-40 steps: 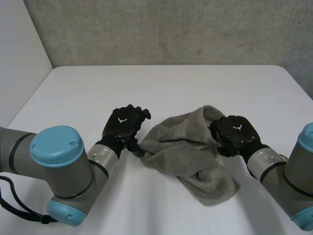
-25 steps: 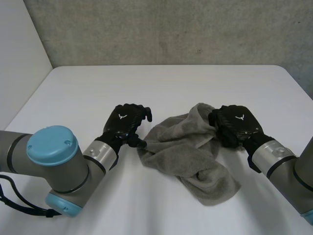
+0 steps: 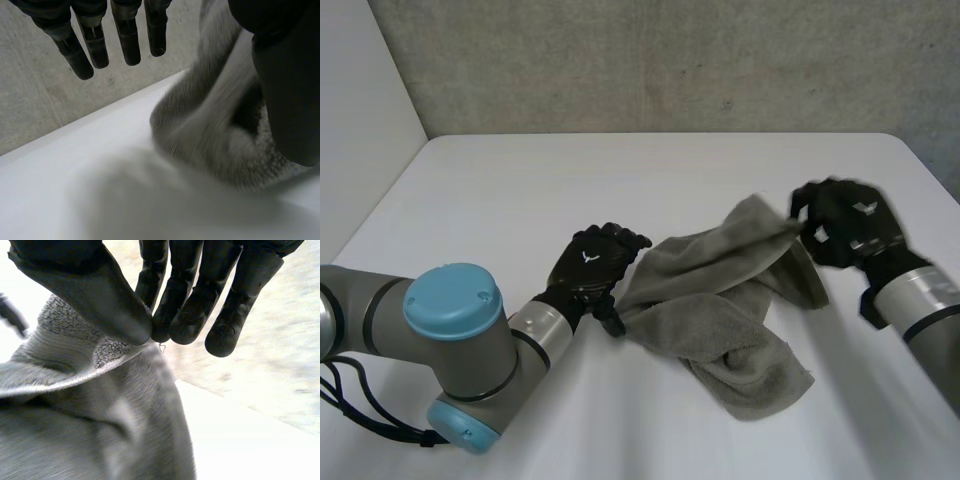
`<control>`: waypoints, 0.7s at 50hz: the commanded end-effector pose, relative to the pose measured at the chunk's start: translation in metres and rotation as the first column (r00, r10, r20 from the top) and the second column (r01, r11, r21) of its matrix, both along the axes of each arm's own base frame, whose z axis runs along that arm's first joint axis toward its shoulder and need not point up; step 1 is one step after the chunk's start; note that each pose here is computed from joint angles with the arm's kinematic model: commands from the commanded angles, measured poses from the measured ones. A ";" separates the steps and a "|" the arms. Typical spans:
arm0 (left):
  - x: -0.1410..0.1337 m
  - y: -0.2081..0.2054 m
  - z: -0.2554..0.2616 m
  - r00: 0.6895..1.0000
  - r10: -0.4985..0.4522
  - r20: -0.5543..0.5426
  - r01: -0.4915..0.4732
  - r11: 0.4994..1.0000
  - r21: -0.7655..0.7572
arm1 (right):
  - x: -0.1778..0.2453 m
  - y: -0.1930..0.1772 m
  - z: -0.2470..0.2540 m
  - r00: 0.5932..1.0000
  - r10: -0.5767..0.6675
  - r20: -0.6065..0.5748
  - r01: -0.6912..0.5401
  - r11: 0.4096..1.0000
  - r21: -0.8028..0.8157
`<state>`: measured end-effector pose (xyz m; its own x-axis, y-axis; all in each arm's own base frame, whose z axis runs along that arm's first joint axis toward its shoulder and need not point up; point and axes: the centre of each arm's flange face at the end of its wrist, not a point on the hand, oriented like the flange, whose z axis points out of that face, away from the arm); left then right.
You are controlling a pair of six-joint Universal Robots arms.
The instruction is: Fold the towel.
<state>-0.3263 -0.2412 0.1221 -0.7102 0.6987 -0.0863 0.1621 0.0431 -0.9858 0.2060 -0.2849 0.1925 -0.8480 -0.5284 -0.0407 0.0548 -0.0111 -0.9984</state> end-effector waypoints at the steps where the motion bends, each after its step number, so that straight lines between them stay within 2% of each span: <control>1: -0.003 -0.001 -0.007 1.000 -0.001 0.020 0.001 1.000 0.022 | -0.020 -0.008 0.018 0.987 -0.058 0.148 0.060 0.998 -0.011; 11: -0.009 -0.010 -0.014 1.000 0.000 0.030 -0.002 0.999 0.042 | -0.016 -0.005 0.017 0.991 -0.012 0.136 0.015 1.000 -0.017; 21: -0.015 -0.010 0.001 1.000 -0.011 -0.003 0.012 0.998 0.055 | -0.014 -0.005 0.016 0.991 0.015 0.131 -0.014 1.000 -0.007; 28: -0.028 0.006 0.010 0.997 -0.060 -0.057 0.068 0.986 0.150 | -0.014 -0.006 0.017 0.994 0.013 0.109 -0.011 1.000 -0.020; 35: -0.038 0.009 -0.009 0.995 -0.093 -0.018 0.095 0.975 0.203 | -0.014 -0.006 0.017 0.994 0.015 0.106 -0.013 1.000 -0.023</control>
<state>-0.3563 -0.2351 0.1276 -0.6600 0.7490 0.0587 0.1309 0.1916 -0.9727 0.1922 -0.2911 0.2091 -0.8319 -0.5410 -0.1236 0.1648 -0.0282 -0.9859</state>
